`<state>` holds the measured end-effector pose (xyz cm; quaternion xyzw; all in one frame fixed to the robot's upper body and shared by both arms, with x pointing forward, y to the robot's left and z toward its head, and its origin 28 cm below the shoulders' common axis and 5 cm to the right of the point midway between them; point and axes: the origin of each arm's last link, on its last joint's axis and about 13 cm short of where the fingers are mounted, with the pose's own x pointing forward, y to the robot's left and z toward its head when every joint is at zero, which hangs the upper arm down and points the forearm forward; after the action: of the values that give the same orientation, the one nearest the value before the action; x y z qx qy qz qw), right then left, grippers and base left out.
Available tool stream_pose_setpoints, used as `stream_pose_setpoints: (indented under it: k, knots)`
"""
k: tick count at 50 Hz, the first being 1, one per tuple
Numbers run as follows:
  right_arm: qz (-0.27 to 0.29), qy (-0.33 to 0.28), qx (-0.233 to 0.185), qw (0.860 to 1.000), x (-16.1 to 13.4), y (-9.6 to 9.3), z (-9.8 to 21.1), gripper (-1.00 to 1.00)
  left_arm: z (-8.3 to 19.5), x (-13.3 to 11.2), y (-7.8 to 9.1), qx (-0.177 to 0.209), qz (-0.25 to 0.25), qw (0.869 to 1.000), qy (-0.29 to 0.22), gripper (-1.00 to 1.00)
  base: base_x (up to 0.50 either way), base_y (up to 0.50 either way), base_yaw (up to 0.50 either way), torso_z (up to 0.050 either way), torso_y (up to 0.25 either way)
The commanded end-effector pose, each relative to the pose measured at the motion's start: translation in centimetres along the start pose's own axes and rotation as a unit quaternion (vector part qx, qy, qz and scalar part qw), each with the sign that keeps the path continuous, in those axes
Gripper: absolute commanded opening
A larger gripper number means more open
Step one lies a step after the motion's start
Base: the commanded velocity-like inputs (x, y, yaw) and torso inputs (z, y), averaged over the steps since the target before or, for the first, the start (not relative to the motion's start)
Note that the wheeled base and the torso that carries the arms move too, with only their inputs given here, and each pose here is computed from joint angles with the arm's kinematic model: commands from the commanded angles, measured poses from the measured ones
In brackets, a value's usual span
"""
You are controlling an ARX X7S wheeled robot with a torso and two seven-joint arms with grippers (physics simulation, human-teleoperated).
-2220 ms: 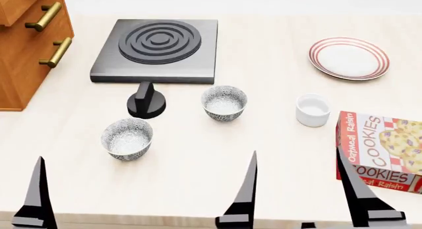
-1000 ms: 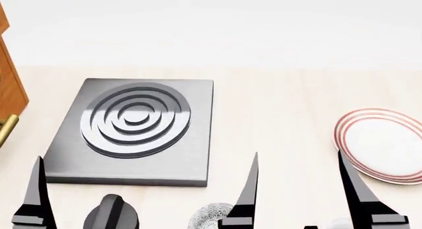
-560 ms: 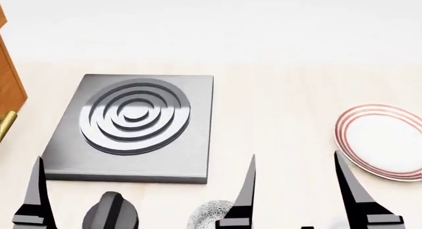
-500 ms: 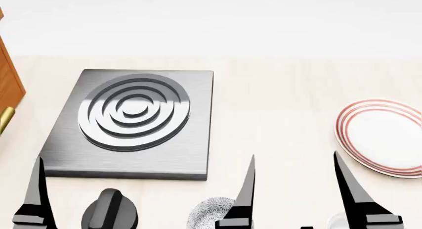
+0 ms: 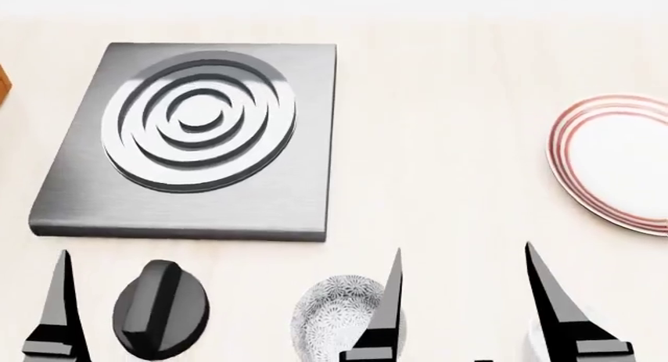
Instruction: Pick the akita bowl next to the ramekin and place it on the plate.
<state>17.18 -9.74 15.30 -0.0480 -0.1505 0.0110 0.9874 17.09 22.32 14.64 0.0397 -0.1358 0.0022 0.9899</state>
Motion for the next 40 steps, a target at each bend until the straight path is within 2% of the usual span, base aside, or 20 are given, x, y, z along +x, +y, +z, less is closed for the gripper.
stream_pose_setpoints:
  k: [1,29,40]
  knots:
    - [0.000,0.001,0.000,1.000,-0.05,-0.01,-0.02,1.00,0.01,-0.04,-0.02,-0.001,-0.001,1.000,0.001,1.00,0.00,0.00,0.00,0.000,-0.182]
    - [0.001,0.006,0.000,1.000,-0.03,0.04,-0.09,1.00,-0.14,-0.13,-0.10,0.001,-0.004,1.000,0.003,1.00,0.00,0.00,0.00,0.000,-0.180]
    - [0.003,0.025,0.016,1.000,0.02,0.07,0.24,1.00,-0.14,-0.22,-0.13,-0.002,-0.003,1.000,0.003,1.00,0.00,0.00,0.00,0.000,-0.009]
